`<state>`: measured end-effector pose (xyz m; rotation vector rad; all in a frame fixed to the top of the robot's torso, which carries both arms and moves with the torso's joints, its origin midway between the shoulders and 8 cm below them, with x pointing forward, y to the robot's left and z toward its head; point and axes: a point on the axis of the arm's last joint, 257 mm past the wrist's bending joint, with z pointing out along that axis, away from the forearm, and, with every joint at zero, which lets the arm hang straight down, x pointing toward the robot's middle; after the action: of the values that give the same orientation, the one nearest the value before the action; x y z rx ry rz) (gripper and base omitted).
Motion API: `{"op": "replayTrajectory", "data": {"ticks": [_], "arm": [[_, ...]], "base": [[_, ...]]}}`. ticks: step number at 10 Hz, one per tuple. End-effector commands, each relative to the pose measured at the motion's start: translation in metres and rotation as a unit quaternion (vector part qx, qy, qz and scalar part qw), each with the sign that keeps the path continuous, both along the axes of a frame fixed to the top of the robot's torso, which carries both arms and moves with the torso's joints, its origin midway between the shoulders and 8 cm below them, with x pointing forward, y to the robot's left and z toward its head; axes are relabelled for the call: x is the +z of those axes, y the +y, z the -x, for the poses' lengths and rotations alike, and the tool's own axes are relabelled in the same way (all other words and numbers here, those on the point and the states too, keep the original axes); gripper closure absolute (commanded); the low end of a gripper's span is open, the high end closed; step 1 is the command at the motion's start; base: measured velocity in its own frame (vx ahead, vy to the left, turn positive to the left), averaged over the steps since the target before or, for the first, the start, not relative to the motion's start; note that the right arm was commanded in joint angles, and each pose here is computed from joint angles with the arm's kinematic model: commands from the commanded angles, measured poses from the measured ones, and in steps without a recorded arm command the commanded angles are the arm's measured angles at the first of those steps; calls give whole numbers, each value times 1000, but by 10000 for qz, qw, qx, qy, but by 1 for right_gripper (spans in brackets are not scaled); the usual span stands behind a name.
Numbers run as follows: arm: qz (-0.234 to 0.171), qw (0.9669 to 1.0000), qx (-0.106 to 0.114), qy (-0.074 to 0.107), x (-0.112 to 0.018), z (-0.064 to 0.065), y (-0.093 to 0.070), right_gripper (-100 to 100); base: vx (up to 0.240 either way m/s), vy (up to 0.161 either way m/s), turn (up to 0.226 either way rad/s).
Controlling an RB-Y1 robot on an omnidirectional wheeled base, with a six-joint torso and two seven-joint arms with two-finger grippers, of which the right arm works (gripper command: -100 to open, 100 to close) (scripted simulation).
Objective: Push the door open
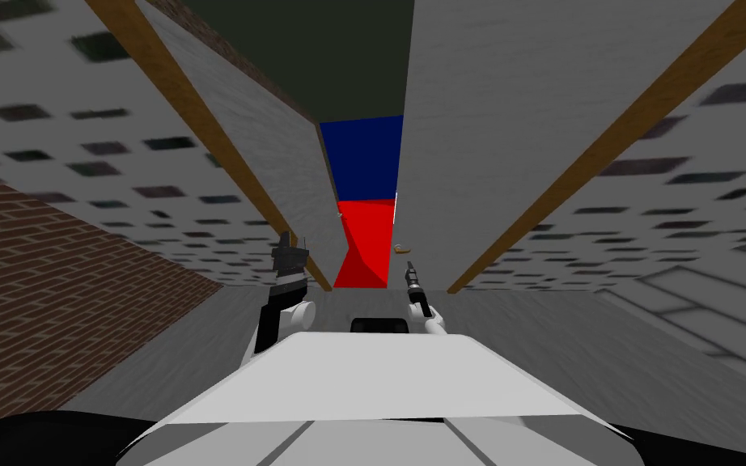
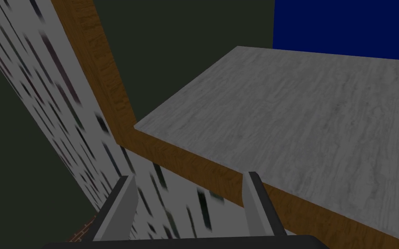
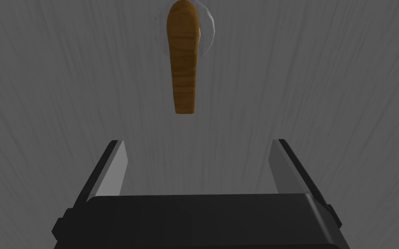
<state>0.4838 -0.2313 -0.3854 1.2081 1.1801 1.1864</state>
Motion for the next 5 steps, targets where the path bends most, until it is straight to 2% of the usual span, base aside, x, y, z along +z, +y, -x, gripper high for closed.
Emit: {"op": "replayTrajectory", "data": {"ticks": [1,2,3,5], "arm": [[-41,10000,6,64,-6,1,3,-100],[-23,10000,4,40,-3,1,2,-100],[34,10000,-23,40,-4,1,-7,-100],[65,10000,-50,39,-4,1,-12,-100]], "base": [[45,-71,105],[18,-30,24],[111,-7,21],[204,-2,28]]}}
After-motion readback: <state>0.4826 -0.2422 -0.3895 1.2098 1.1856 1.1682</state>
